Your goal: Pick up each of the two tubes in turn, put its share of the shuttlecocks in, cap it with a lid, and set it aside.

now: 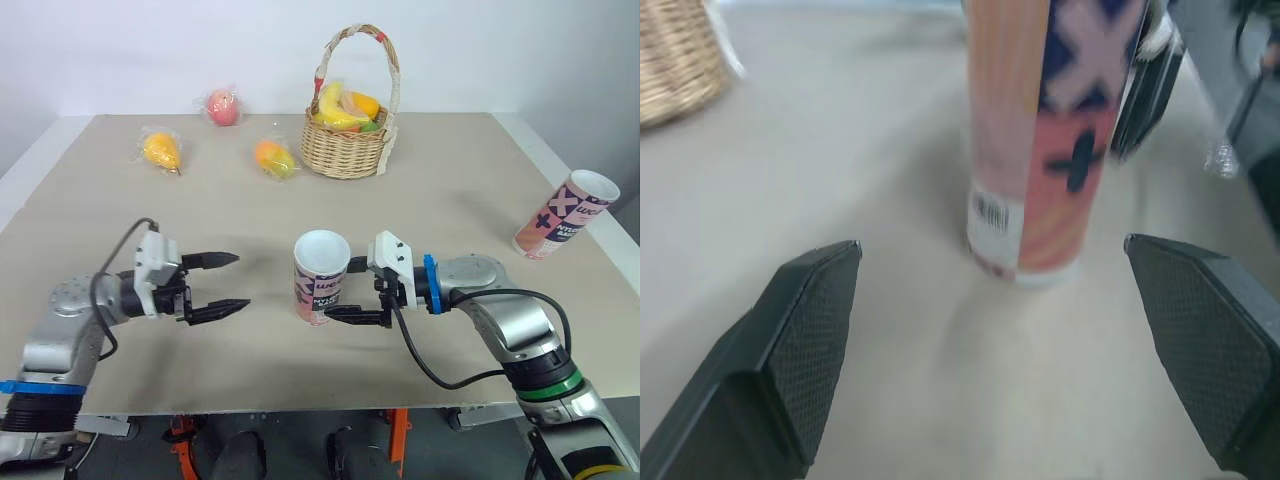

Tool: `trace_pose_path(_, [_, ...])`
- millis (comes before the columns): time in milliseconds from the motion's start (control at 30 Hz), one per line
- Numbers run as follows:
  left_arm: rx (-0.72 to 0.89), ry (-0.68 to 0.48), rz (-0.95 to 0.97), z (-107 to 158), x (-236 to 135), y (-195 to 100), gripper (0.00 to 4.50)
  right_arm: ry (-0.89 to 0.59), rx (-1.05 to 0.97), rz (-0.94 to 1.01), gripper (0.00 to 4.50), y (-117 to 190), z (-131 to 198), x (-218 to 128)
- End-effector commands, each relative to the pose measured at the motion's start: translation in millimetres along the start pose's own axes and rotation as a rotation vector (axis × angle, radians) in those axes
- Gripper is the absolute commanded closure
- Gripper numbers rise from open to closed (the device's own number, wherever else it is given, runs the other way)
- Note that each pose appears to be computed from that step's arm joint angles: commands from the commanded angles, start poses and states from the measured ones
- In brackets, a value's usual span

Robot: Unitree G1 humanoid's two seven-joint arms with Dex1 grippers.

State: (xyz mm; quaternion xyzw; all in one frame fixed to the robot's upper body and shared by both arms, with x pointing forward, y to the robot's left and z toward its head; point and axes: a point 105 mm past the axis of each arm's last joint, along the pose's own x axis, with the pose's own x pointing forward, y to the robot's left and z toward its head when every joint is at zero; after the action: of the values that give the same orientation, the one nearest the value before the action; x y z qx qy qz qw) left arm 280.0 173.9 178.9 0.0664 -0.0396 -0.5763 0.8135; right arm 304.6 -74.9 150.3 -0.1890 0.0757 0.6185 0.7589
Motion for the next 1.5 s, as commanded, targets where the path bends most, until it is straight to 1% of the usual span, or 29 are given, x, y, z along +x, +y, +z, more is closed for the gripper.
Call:
trace_pose_path(33, [-0.024, -0.084, -0.032, 34.8, -5.5, -10.8, 0.13, -0.038, -0.026, 0.022, 0.0, -1.7, 9.7, 5.1])
trace_pose_path(200, [-0.025, -0.08, -0.069, 53.1, -12.1, -22.3, 0.13, -0.08, -0.009, 0.069, 0.0, -1.3, 15.1, 13.8])
trace_pose_path(367, [0.067, -0.108, -0.059, 69.2, -11.8, -24.6, 0.13, -0.105, -0.006, 0.089, 0.0, -3.2, 19.8, 22.4])
trace_pose_path(433, [0.094, -0.105, -0.054, 70.2, -9.8, -25.3, 0.13, -0.115, -0.006, 0.092, 0.0, -3.9, 21.7, 24.5])
trace_pose_path(600, [0.091, -0.083, -0.046, 59.1, -9.2, -23.6, 0.13, -0.122, -0.01, 0.098, 0.0, -4.2, 22.9, 26.4])
trace_pose_path(633, [0.09, -0.083, -0.045, 57.7, -8.4, -22.9, 0.05, -0.122, -0.009, 0.099, 0.25, -4.0, 22.6, 26.3])
trace_pose_path(667, [0.09, -0.084, -0.047, 56.8, -7.5, -22.5, 0.0, -0.122, -0.008, 0.099, 0.4, -3.7, 22.3, 26.1])
trace_pose_path(767, [0.089, -0.091, -0.051, 55.4, -3.1, -20.3, 0.0, -0.12, -0.001, 0.086, 1.34, -5.2, 21.7, 24.1])
trace_pose_path(900, [0.094, -0.1, -0.063, 53.5, 5.2, -17.3, 0.0, -0.119, 0.009, 0.072, 1.34, -7.2, 22.1, 17.3])
trace_pose_path(1033, [0.11, -0.133, -0.071, 55.3, 22.6, -10.1, 0.0, -0.126, 0.023, 0.024, 1.34, -14.4, 23.1, 3.9])
trace_pose_path(1100, [0.121, -0.162, -0.07, 59.1, 32.4, -5.4, 0.0, -0.141, 0.029, -0.036, 1.34, -22.4, 25.3, -7.2])
trace_pose_path(1200, [0.135, -0.184, -0.08, 63.2, 56.4, 3.1, 0.0, -0.19, 0.071, -0.263, 1.34, -54.1, 28.8, -45.8])
trace_pose_path(1267, [0.132, -0.202, -0.1, 66.3, 71.2, 4.9, 0.0, -0.205, 0.104, -0.426, 1.34, -73.2, 24.2, -75.0])
trace_pose_path(1400, [0.132, -0.248, -0.114, 73.5, 98.4, 10.3, 0.0, -0.191, 0.184, -0.772, 1.34, -103.1, -0.8, -135.1])
trace_pose_path(1500, [0.11, -0.279, -0.112, 77.2, 116.4, 16.7, 0.0, -0.139, 0.26, -1.001, 1.34, -113.2, -30.5, -176.6])
